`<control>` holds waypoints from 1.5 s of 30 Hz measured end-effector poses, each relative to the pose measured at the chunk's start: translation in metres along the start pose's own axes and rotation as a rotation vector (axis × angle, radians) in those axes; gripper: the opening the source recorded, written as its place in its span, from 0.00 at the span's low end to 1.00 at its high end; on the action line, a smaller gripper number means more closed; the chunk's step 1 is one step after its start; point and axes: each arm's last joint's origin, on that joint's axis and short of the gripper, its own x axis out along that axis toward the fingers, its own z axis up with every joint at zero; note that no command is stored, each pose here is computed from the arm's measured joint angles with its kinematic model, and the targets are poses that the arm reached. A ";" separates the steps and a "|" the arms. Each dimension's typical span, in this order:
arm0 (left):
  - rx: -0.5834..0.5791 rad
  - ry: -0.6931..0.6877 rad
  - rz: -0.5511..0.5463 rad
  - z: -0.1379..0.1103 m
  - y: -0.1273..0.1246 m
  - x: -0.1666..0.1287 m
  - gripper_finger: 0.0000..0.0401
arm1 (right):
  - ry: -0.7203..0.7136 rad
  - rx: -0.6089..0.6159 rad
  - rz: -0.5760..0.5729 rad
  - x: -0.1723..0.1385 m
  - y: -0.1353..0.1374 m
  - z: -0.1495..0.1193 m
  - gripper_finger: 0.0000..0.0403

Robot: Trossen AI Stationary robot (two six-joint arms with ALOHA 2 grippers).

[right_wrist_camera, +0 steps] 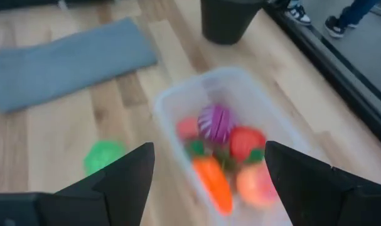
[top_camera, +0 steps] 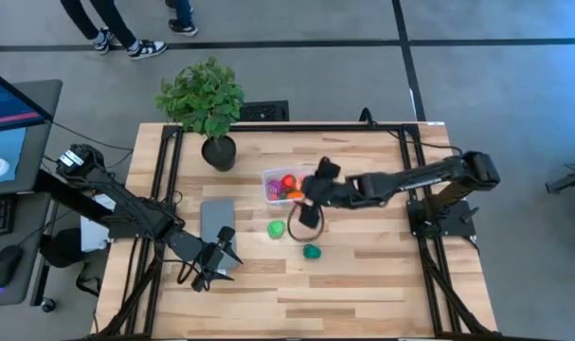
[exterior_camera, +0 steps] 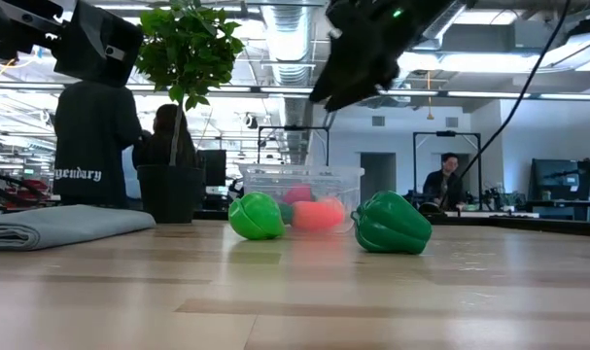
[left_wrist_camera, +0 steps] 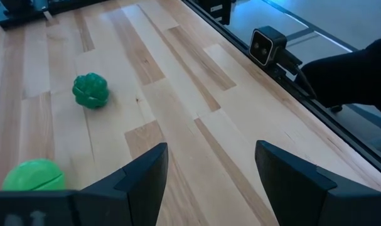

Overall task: Pick and placing Produce into tupperware
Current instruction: Put the bell pepper into the transparent container

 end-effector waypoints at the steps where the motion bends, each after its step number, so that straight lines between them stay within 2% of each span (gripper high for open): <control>1: 0.001 0.003 0.000 0.000 0.000 0.000 0.58 | 0.020 -0.013 -0.005 -0.005 0.006 -0.004 0.81; 7: 0.002 0.012 0.009 -0.001 0.000 0.000 0.58 | 0.084 -0.057 -0.053 -0.030 0.044 -0.028 0.80; 14: 0.002 0.012 0.013 -0.001 0.000 0.000 0.58 | 0.038 -0.064 -0.109 -0.059 0.085 -0.055 0.79; 21: -0.006 0.011 0.019 -0.001 0.000 0.000 0.58 | -0.047 0.031 -0.135 -0.078 0.109 -0.104 0.79; 25: -0.006 0.010 0.020 -0.001 0.001 0.000 0.58 | -0.123 0.099 -0.111 -0.082 0.117 -0.128 0.79; 35: -0.017 -0.009 0.048 0.001 0.001 0.000 0.58 | -0.233 0.176 -0.006 -0.069 0.120 -0.165 0.79; 45: -0.033 -0.009 0.051 0.001 0.001 0.000 0.58 | -0.200 0.133 -0.063 -0.033 0.121 -0.188 0.79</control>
